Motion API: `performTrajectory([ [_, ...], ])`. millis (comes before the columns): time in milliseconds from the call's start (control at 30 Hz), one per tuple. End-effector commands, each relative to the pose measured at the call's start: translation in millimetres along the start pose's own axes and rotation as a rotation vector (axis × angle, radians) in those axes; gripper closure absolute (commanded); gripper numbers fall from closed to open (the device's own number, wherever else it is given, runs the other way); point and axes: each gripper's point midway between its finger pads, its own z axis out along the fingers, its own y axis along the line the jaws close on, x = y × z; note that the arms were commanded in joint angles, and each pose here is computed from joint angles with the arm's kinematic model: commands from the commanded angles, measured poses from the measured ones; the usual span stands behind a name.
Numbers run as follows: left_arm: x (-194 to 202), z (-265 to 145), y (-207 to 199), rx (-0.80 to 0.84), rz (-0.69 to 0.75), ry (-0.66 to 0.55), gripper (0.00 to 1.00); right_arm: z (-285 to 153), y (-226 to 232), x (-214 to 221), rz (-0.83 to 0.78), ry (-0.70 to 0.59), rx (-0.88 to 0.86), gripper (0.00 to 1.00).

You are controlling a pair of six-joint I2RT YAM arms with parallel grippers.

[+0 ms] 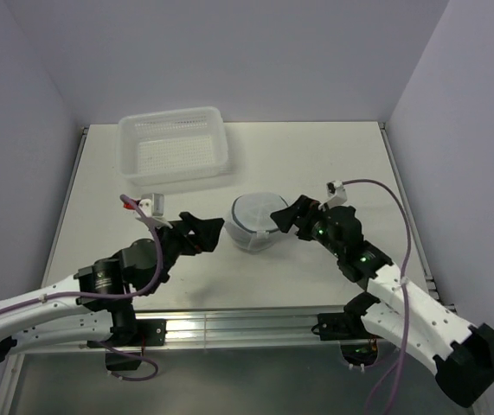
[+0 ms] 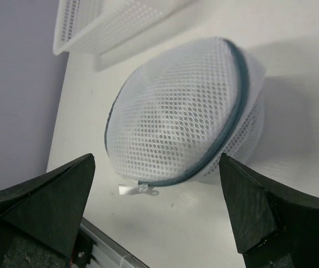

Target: Place the bra in the laundry bag and zip it closed

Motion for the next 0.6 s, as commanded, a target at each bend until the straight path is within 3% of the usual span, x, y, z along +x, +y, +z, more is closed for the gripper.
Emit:
performTrajectory([
  [0,-18.7,-15.1,16.0,-0.045,0.066,-0.015,0.01,-34.1,5.3,-41.8,-0.108,-0.122,0.067,0.00],
  [333,-48.4,-50.9,50.2,-0.100,0.014,-0.043,0.01,-120.8,16.8,-97.6,-0.184,-0.371,0.089,0.00],
  [567,-43.4,-61.4,71.0,-0.086,-0.032,-0.066,0.03,-131.1,9.4,-111.8,-0.173,-0.462,0.128,0.00],
])
